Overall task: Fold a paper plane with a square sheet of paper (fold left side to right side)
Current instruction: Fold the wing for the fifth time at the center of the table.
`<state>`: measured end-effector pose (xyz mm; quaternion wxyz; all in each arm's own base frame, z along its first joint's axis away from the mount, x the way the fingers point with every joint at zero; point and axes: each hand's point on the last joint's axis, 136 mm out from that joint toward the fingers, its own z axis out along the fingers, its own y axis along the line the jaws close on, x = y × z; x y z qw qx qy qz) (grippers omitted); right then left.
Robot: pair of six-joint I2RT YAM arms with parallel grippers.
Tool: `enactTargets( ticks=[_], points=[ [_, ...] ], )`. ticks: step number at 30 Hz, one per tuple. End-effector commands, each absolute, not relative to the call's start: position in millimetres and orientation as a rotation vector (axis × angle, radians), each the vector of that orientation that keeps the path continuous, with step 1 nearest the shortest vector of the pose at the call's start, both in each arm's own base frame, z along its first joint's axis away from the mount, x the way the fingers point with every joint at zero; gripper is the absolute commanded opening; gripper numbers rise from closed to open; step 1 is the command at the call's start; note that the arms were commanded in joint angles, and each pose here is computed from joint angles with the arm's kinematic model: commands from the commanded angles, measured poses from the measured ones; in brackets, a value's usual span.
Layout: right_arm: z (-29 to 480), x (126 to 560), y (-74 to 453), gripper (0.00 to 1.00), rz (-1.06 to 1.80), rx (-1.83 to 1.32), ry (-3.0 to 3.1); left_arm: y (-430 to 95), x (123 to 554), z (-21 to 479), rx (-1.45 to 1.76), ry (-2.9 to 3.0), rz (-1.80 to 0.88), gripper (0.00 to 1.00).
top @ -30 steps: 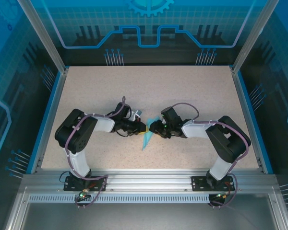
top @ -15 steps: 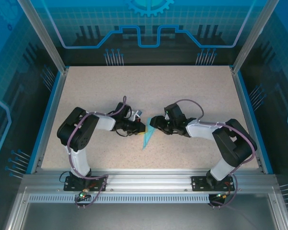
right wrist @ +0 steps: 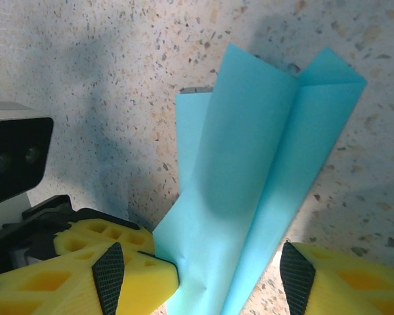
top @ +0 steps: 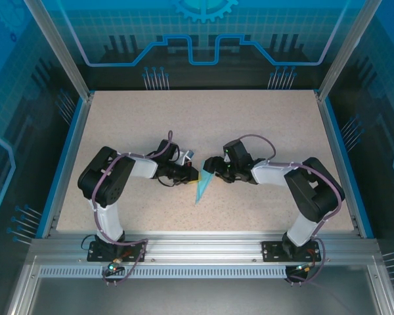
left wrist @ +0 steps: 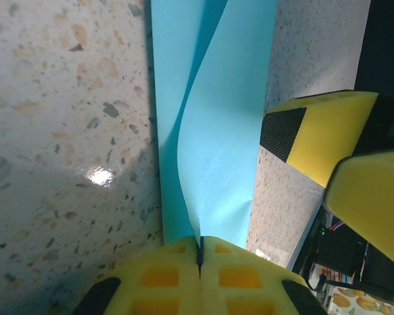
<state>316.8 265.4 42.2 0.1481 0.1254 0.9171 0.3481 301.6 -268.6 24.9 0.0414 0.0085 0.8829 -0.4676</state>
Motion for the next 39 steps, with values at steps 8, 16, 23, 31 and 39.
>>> enactTargets(
  ticks=[8,16,23,31,39],
  points=[
    [43,330,273,0.67,1.007,0.327,2.646,-265,309,25,0.042,2.7,-1.408,0.04],
    [28,324,270,0.67,0.975,0.347,2.701,-265,310,25,0.043,2.701,-1.405,0.04],
    [22,325,271,0.66,0.944,0.352,2.744,-265,312,25,0.051,2.696,-1.402,0.04],
    [14,319,269,0.66,0.921,0.359,2.781,-266,314,22,0.066,2.7,-1.391,0.04],
    [15,318,269,0.66,0.916,0.342,2.786,-266,315,16,0.062,2.714,-1.384,0.04]
  ],
)
